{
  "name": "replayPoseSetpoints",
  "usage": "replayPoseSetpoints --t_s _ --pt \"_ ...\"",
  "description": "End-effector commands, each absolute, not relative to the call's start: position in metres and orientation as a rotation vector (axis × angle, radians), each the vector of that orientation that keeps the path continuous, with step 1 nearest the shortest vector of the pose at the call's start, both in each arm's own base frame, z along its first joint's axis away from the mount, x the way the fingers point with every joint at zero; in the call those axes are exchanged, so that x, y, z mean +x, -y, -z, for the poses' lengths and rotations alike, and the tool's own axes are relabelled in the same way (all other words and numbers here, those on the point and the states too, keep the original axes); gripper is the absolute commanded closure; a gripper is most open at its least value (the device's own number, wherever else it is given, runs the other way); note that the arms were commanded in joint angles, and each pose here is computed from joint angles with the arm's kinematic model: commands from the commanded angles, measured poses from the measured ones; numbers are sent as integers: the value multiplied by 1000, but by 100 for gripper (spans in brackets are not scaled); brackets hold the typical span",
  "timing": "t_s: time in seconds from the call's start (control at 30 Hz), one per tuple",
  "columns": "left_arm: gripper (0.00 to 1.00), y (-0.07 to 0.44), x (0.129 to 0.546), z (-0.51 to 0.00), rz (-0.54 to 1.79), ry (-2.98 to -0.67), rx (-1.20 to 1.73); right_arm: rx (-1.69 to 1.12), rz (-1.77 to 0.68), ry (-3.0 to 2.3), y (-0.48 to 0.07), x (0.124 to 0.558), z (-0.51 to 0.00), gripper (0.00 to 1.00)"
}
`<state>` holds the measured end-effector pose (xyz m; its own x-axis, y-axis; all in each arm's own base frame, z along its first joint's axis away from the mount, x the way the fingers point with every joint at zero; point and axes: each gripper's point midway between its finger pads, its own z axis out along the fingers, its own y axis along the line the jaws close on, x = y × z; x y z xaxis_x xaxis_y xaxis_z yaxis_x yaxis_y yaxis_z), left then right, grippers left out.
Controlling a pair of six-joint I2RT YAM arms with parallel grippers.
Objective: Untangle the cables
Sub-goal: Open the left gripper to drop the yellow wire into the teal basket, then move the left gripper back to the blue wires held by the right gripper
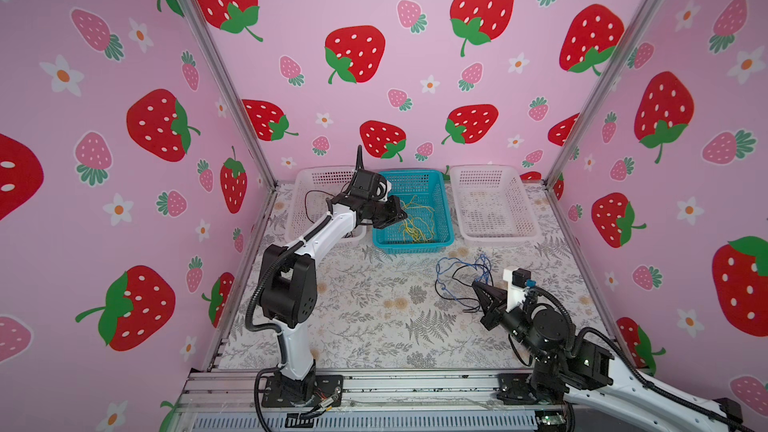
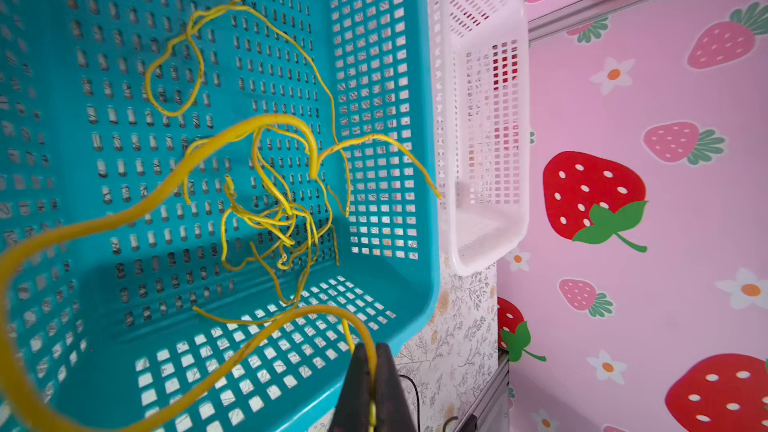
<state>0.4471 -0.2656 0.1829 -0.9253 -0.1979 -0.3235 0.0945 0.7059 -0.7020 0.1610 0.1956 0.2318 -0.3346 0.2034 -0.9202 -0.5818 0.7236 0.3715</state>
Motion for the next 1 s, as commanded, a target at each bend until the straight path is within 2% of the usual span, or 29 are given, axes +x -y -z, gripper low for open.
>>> replayPoseSetpoints --t_s 0.0,0.17,0.2,0.43,0.7,0.83,0.97 --pt "100 257 455 -179 1005 -2557 -80 -280 -865 -1732 -194 158 -242 100" --pt "95 259 460 -171 992 -2583 -83 -296 -873 -1732 -197 157 -245 100" --pt "91 259 461 -171 997 -2583 -82 -299 -874 -1735 -198 157 -245 100" --pt "81 263 459 -179 1015 -2580 -55 -314 -882 -1748 -205 157 -244 100" --pt "76 266 451 -207 1054 -2534 -15 -323 -877 -1751 -209 159 -246 100" --pt "72 267 433 -235 1099 -2478 3 -328 -875 -1757 -211 159 -245 100" --pt "64 273 396 -263 1193 -2408 32 -330 -873 -1760 -212 159 -243 100"
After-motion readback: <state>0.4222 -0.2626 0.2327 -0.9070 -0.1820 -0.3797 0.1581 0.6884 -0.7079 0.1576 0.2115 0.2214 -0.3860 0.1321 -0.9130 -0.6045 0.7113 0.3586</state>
